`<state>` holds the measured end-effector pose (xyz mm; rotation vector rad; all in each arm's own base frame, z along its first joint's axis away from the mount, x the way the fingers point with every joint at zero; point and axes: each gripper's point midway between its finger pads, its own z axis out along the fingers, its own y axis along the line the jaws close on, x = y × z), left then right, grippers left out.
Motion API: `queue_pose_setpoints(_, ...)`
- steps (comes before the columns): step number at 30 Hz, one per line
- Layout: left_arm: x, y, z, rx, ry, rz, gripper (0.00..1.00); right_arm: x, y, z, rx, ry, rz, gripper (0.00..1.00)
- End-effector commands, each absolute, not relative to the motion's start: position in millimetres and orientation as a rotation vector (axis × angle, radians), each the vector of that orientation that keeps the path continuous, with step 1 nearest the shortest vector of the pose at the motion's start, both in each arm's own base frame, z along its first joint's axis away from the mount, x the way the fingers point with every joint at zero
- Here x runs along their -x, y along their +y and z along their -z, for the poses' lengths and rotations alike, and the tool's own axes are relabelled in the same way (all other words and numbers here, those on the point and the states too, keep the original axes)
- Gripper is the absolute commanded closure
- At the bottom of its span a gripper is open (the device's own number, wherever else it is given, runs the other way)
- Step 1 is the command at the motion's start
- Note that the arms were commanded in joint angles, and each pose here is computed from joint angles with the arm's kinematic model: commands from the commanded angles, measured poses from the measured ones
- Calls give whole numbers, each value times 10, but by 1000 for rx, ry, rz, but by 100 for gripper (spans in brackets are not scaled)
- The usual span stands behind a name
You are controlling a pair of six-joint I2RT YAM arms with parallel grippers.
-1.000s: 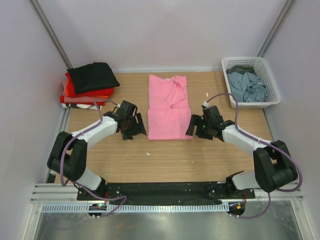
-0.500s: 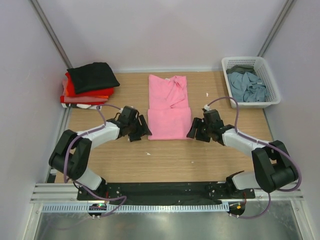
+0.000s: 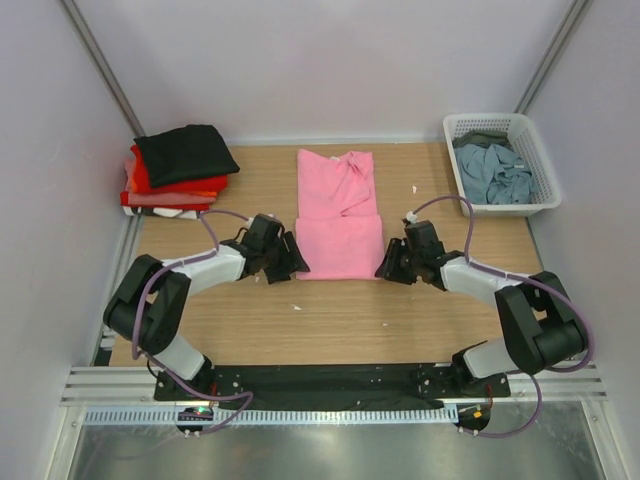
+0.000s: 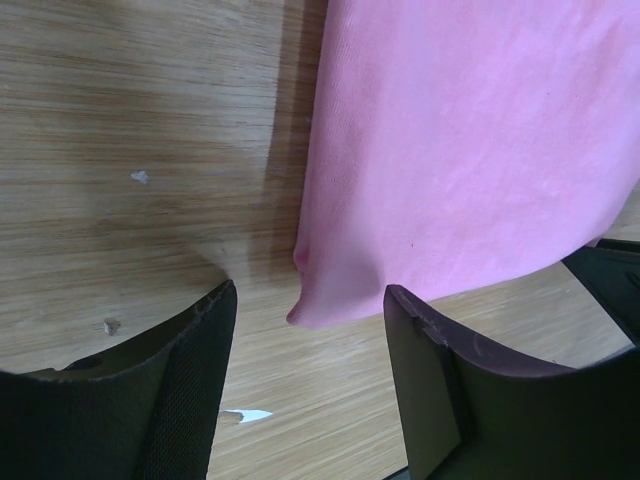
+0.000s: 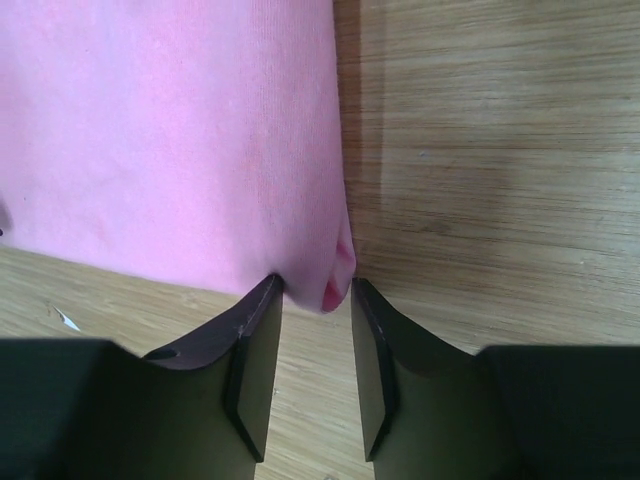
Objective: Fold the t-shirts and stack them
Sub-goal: Fold the tshirt
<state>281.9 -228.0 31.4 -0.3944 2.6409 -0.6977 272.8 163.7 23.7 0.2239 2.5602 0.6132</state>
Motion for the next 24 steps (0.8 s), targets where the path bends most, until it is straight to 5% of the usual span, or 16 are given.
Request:
queue_pose_setpoints(1, -2802, -2267, -205, 396, 2657, 670, 38, -2765, 1650, -200, -224, 2547, -619, 61)
queue_pose_setpoints(17, -2617, -2333, -15, 384, 2713, 635, 58, -2776, 1666, -172, -214, 2555, -623, 87)
queue_pose_setpoints(24, -2604, -2352, 75, 389, 2735, 628, 92, -2717, 1696, -203, -205, 2559, -657, 99)
